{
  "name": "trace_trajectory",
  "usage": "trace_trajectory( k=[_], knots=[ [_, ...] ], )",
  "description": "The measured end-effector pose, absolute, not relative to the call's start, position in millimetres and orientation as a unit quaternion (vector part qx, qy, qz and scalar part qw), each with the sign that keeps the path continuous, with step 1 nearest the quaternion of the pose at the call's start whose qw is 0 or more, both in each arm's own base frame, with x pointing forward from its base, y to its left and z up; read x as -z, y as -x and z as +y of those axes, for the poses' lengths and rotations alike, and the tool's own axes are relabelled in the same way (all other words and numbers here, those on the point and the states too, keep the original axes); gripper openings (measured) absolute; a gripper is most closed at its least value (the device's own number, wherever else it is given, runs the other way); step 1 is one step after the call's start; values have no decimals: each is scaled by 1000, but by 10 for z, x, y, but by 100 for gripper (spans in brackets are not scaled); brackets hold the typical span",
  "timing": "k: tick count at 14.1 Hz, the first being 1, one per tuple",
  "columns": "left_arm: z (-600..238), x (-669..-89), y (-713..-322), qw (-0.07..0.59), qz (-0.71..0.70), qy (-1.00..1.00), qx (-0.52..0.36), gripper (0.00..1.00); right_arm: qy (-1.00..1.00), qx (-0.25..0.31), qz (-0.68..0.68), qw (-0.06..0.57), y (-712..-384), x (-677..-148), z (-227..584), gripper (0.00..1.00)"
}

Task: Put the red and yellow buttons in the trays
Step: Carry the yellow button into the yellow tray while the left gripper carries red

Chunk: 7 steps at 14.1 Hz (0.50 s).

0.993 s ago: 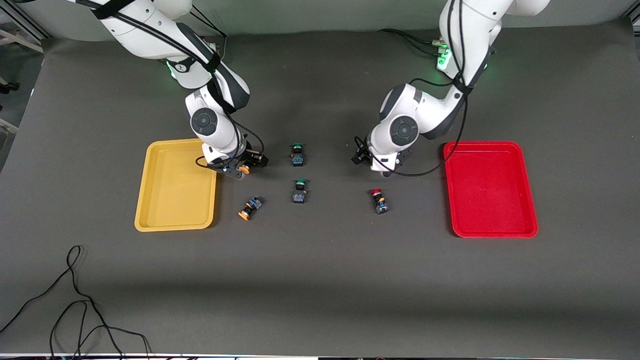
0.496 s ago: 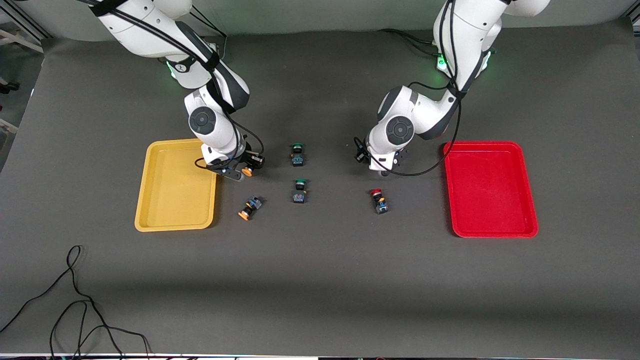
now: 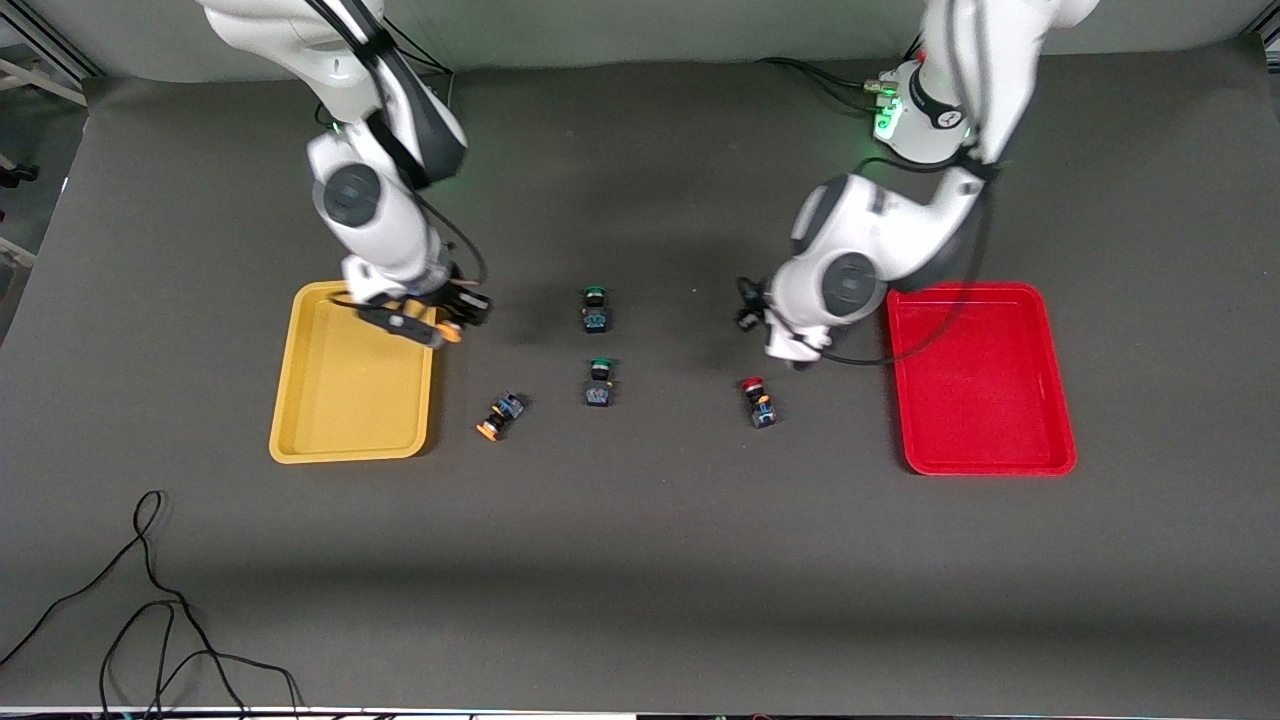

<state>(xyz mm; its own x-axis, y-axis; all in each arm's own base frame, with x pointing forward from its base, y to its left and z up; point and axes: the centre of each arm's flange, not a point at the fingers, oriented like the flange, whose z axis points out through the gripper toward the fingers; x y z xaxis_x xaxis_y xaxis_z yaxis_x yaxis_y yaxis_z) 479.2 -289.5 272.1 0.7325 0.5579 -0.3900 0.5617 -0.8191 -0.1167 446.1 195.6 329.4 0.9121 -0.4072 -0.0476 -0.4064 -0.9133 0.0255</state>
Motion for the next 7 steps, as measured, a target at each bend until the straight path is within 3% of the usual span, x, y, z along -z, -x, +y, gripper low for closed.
trace_trajectory(
  k=[3,7],
  knots=[
    [-1997,-2775,-5039,-20,249,-946,207,41,-978,38,-206,10,-4567,-3461,1206,42],
    [-845,-2328,-5039,-8,193,-955,225,41,-981,60,-186,2,-4600,-2943,329,42]
  ],
)
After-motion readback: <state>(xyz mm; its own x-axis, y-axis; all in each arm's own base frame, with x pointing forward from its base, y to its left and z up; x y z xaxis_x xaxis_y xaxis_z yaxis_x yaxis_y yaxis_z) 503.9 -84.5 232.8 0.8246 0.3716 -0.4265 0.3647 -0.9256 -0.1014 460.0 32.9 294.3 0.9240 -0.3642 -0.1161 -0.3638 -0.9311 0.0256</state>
